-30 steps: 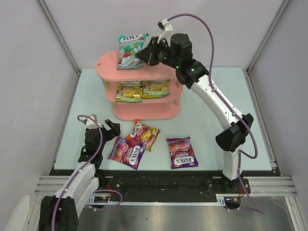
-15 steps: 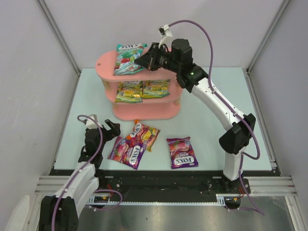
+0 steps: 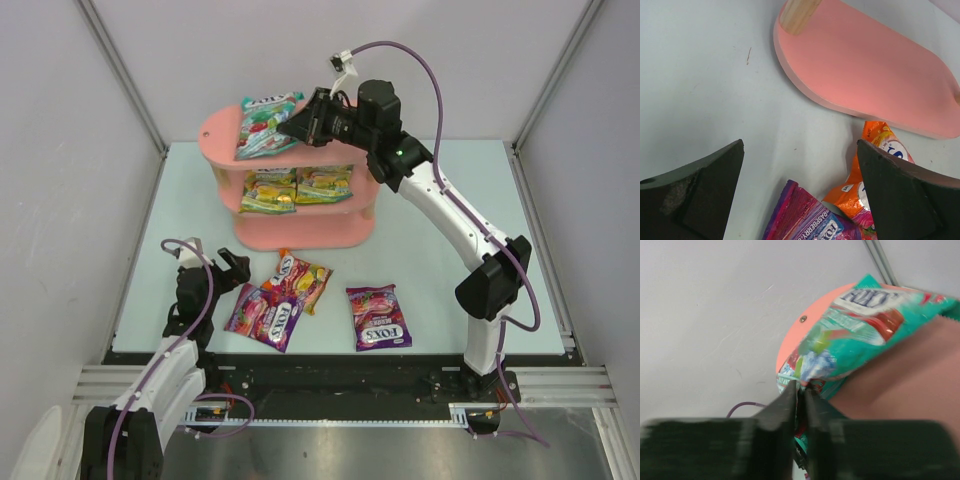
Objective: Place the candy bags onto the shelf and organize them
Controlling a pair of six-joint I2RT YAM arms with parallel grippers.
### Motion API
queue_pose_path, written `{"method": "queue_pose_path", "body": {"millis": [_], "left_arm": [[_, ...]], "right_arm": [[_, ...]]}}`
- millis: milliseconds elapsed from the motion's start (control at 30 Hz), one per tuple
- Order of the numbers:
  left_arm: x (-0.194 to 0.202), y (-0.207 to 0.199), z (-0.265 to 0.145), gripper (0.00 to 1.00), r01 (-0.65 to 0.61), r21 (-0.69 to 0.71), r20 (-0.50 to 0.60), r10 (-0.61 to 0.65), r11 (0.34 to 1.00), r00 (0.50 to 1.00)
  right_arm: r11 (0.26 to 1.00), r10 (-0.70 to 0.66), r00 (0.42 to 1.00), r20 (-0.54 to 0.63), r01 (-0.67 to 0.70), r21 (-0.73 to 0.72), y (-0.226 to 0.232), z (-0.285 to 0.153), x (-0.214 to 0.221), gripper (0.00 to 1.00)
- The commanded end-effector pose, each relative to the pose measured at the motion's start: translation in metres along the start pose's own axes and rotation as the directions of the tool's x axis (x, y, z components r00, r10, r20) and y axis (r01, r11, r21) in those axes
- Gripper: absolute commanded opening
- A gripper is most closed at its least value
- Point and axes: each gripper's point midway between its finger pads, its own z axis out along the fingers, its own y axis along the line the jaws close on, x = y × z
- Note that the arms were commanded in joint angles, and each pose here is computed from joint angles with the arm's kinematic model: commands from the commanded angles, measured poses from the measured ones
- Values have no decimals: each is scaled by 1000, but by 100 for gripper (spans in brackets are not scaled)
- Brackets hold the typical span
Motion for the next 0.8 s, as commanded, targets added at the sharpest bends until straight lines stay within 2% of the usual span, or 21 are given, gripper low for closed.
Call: {"method": "queue_pose_path", "body": {"millis": [0, 33, 67, 167, 367, 567, 600, 667, 700, 733, 767], "left_arm": [[-16, -9, 2, 100, 17, 29, 42, -18, 999, 999], [-16, -9, 2, 100, 19, 28, 43, -20, 999, 999], [-16, -9, 2, 100, 19, 29, 42, -20, 999, 999], [-17, -10, 1, 100, 19, 31, 45, -20, 999, 999], [-17, -10, 1, 100, 19, 31, 45, -20, 999, 999], [-16, -9, 2, 100, 19, 28, 43, -20, 999, 999], [-17, -9, 1, 100, 18, 29, 46, -19, 999, 999], [-16, -9, 1, 100, 19, 30, 44, -20, 999, 999], [-16, -9, 1, 100, 19, 29, 46, -20, 999, 999], [-17, -9, 1, 100, 19, 29, 48, -21, 999, 999], [-16, -9, 1, 100, 19, 30, 44, -20, 999, 999]], "right_arm": [[996, -32, 998, 54, 36, -86, 24, -5, -20, 29], [996, -34, 998, 52, 39, -86, 24, -5, -19, 35], [995, -43, 998, 55, 48, -83, 25, -7, -20, 46], [996, -65, 996, 63, 69, -61, 24, -13, -23, 59], [992, -125, 989, 79, 123, 30, 13, -36, -32, 68], [960, -245, 962, 119, 224, 168, 13, -90, -42, 73], [952, -255, 963, 83, 235, 198, -1, -96, -25, 73], [943, -302, 947, 113, 280, 179, 18, -123, -27, 74], [943, -291, 955, 52, 277, 186, 0, -127, 5, 74], [933, -341, 936, 86, 327, 149, 20, -146, 1, 74], [931, -348, 935, 61, 337, 141, 17, -151, 17, 74]]}}
